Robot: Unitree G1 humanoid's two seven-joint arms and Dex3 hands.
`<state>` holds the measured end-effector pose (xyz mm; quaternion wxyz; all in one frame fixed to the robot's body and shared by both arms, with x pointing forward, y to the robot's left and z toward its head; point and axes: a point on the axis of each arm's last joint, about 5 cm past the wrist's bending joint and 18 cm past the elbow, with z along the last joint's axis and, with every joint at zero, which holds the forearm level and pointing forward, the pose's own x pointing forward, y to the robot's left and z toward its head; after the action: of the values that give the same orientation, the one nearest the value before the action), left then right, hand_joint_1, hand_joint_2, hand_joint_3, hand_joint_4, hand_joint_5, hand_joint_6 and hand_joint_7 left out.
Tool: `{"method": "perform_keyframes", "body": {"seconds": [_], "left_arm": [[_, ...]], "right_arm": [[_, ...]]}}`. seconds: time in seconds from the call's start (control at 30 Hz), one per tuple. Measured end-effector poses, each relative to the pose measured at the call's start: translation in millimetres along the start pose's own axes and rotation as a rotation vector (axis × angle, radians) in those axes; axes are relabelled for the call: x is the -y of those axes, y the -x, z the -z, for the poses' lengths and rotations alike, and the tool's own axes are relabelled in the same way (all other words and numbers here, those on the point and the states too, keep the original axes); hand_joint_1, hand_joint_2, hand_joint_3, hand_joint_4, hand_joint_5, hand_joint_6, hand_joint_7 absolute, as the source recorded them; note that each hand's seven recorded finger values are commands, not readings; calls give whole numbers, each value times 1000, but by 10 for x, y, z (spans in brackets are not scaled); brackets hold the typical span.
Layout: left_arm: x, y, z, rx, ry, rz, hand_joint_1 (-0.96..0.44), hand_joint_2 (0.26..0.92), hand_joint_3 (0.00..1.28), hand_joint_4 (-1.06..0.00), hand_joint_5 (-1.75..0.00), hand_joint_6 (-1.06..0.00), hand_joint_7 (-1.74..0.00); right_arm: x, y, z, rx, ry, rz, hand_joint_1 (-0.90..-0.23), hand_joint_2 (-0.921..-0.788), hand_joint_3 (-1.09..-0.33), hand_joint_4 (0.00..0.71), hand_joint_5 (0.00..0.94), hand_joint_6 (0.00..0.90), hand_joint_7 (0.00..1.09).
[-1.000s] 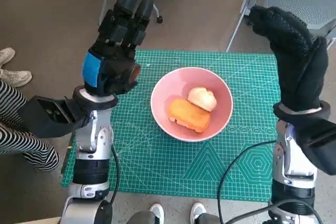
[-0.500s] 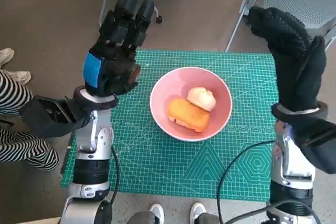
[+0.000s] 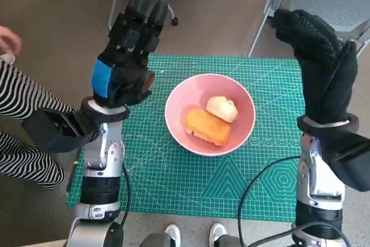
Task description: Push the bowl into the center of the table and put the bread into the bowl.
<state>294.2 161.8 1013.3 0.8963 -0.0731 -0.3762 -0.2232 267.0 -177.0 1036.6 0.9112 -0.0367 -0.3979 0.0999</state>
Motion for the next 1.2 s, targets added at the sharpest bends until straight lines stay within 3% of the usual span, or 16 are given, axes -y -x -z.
{"method": "perform_keyframes", "body": {"seconds": [0.6, 0.9, 1.2], "left_arm": [[35, 10, 12, -10, 2, 21, -640, 921, 378, -82, -9, -87, -127], [40, 20, -14, -23, 14, -18, -241, 921, 240, -186, -47, -169, -214], [104, 43, -28, -23, 22, -83, -74, 921, 235, -244, -59, -187, -261]], "right_arm": [[-23, 29, 24, -15, -16, 12, -721, -921, -667, 234, 0, 118, 531], [-21, 61, 40, -26, -27, 17, -715, -921, -664, 232, 0, 118, 531], [-17, 82, 47, -28, -44, 24, -712, -921, -662, 232, 0, 118, 531]]}}
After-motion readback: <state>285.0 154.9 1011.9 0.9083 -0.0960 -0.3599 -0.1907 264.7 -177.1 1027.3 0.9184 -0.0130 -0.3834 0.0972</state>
